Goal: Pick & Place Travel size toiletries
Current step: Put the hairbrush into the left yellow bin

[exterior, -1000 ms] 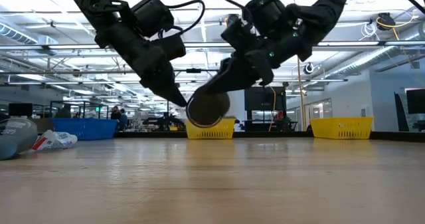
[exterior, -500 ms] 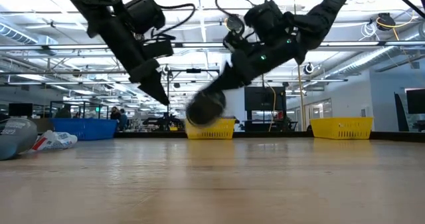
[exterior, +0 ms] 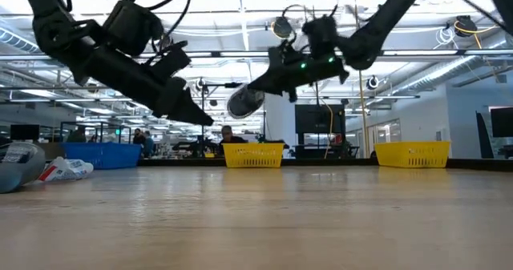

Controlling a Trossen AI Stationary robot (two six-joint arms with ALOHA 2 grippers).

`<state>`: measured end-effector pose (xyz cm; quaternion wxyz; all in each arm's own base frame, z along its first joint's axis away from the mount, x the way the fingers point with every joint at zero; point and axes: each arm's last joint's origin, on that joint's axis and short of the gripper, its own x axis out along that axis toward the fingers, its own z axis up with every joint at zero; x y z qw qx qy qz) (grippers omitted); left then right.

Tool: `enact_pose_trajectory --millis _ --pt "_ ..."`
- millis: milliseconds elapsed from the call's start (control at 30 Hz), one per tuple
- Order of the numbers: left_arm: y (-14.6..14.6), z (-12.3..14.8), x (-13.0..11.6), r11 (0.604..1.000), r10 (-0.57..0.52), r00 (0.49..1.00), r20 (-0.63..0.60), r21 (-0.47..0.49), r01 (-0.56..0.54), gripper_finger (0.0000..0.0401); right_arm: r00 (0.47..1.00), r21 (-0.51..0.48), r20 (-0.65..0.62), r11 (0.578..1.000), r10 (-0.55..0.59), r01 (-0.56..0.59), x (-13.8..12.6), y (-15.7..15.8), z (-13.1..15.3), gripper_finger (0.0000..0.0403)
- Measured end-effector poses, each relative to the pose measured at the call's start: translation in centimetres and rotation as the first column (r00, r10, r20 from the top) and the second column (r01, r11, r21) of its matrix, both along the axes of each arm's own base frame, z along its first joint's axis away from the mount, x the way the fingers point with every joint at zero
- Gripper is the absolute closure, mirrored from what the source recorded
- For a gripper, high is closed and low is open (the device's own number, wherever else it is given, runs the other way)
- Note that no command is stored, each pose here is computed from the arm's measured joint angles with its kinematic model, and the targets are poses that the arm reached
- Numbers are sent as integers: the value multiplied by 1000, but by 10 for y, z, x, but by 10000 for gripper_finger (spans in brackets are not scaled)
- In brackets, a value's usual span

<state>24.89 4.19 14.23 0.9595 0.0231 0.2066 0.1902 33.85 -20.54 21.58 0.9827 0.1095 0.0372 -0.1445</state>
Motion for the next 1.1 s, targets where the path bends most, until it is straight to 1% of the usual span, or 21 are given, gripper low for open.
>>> enact_pose_trajectory --millis 100,233,333,433,467,567,833,933,1100 --pt "0 -2 -3 999 44 999 -8 19 -44 226 1000 37 -7 999 20 -19 12 -24 -7 384" --pt "1 -2 -3 998 65 998 -13 28 -65 226 997 93 -73 996 0 7 18 -54 -22 384" --pt "1 -3 -3 998 57 998 -22 26 -57 226 993 124 -112 991 -30 44 14 -69 -31 383" --pt "1 -3 -3 998 56 998 -22 26 -56 226 987 183 -152 980 -46 74 7 -77 -41 383" --pt "1 -3 -3 998 56 998 -22 26 -55 226 986 206 -165 976 -33 67 6 -78 -45 383" --pt "1 -3 -3 998 56 998 -24 25 -55 226 988 266 -152 963 -7 48 3 -82 -48 383" --pt "0 -3 -3 999 49 999 -25 24 -48 226 995 317 -100 948 2 30 9 -76 -43 380" --pt "0 -3 -3 999 49 998 -25 24 -48 226 991 335 -137 941 -4 50 10 -73 -47 379" --pt "0 -3 -3 999 49 998 -25 23 -48 226 978 313 -207 944 -42 106 10 -69 -53 376"
